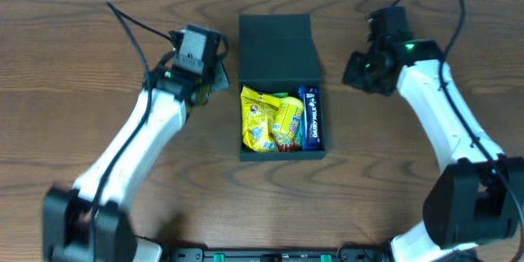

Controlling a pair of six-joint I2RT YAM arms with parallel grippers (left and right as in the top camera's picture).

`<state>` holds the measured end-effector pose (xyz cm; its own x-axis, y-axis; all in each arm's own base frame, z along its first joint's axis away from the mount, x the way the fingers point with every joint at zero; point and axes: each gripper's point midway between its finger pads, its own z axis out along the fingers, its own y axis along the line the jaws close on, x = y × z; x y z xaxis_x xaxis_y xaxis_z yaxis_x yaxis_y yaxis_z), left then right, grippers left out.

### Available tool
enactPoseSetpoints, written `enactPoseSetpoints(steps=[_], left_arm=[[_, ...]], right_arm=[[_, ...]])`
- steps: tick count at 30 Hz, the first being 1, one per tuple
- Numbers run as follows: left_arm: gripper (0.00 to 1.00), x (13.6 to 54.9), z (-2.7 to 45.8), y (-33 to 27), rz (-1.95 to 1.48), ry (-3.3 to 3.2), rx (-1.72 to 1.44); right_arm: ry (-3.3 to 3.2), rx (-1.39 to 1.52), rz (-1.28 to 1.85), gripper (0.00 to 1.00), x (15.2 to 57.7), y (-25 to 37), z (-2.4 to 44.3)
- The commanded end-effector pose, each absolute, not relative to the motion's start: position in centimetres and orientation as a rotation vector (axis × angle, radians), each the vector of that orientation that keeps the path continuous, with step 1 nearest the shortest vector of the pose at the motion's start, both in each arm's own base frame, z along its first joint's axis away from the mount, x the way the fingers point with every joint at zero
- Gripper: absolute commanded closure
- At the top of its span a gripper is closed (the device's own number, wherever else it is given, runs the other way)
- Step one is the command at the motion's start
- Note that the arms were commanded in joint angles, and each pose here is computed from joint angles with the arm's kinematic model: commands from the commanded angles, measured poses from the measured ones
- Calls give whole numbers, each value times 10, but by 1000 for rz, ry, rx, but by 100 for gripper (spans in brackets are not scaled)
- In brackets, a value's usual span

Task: Pack container
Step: 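Insert the Dairy Milk bar into the box beside the Oreo, then swing the box lid closed with both grippers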

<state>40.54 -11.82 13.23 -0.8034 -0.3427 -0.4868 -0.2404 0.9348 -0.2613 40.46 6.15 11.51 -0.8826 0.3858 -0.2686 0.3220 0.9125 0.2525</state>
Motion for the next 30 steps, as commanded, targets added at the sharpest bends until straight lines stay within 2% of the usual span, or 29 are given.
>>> enactPoseSetpoints(steps=[1, 6, 12, 21, 26, 30], left_arm=[[94, 422, 97, -134, -483, 2626, -424], [95, 445, 43, -139, -761, 2667, -607], [94, 468, 14, -165, -994, 2711, -608], [95, 499, 42, -188, -1163, 2645, -449], [94, 499, 70, -194, -1199, 2649, -334], [94, 496, 107, -191, -1135, 2638, -179]], right_arm=[[2808, 521, 440, 99, 414, 71, 88], [2837, 501, 638, 99, 434, 94, 38], [2780, 437, 941, 99, 455, 133, 12], [2621, 121, 1237, 99, 462, 183, 43], [2561, 18, 1259, 98, 470, 181, 62], [2486, -109, 1222, 98, 478, 177, 104]])
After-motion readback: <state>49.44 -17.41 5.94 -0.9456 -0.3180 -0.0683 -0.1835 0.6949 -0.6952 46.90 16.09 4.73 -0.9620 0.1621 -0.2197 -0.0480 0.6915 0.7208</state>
